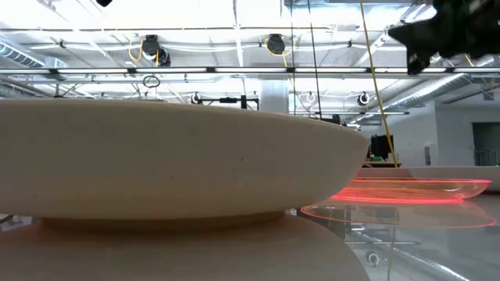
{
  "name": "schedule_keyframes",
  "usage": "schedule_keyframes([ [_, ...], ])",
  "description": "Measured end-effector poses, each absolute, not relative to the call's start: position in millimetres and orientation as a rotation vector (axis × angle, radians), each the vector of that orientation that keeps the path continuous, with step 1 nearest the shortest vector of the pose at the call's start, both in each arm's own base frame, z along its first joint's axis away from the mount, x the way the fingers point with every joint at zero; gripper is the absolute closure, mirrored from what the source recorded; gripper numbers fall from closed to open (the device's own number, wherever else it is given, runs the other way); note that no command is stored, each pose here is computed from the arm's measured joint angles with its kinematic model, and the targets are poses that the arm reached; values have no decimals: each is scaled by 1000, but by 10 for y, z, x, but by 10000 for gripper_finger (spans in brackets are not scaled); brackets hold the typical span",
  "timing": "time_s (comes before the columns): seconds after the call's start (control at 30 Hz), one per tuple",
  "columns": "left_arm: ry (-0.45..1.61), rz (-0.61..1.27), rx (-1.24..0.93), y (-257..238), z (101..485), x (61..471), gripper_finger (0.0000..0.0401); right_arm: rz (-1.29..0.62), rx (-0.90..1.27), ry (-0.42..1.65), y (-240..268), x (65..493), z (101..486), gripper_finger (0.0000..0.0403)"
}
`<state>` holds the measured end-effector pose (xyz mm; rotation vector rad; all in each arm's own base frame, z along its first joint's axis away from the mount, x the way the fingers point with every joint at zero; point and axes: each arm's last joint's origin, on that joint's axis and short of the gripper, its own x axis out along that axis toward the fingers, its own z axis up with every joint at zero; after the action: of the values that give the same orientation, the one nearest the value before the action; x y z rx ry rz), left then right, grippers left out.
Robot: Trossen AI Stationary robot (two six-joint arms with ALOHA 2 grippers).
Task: Place and stack plates onto a shelf
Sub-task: Put the bottom small pink plate on the shelf
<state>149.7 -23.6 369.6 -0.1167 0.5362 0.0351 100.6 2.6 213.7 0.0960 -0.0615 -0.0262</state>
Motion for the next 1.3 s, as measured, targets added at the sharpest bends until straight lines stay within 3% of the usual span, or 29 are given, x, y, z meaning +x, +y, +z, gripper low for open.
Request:
schedule_keyframes([
  [0.43, 484, 9, -88, -290, 3689, 1508, 380, -130, -8, 137, 8, 1235, 3651, 403],
  [0.67, 484, 31, -77, -286, 3686, 1517, 380, -143, 52, 231, 15, 1418, 4275, 403],
  [0.9, 491, 36, -92, -285, 3680, 1514, 380, -140, 31, 289, 28, 1665, 4286, 403],
  [1.3, 518, 44, -123, -284, 3656, 1500, 380, -119, 3, 564, 49, 1930, 3883, 403],
])
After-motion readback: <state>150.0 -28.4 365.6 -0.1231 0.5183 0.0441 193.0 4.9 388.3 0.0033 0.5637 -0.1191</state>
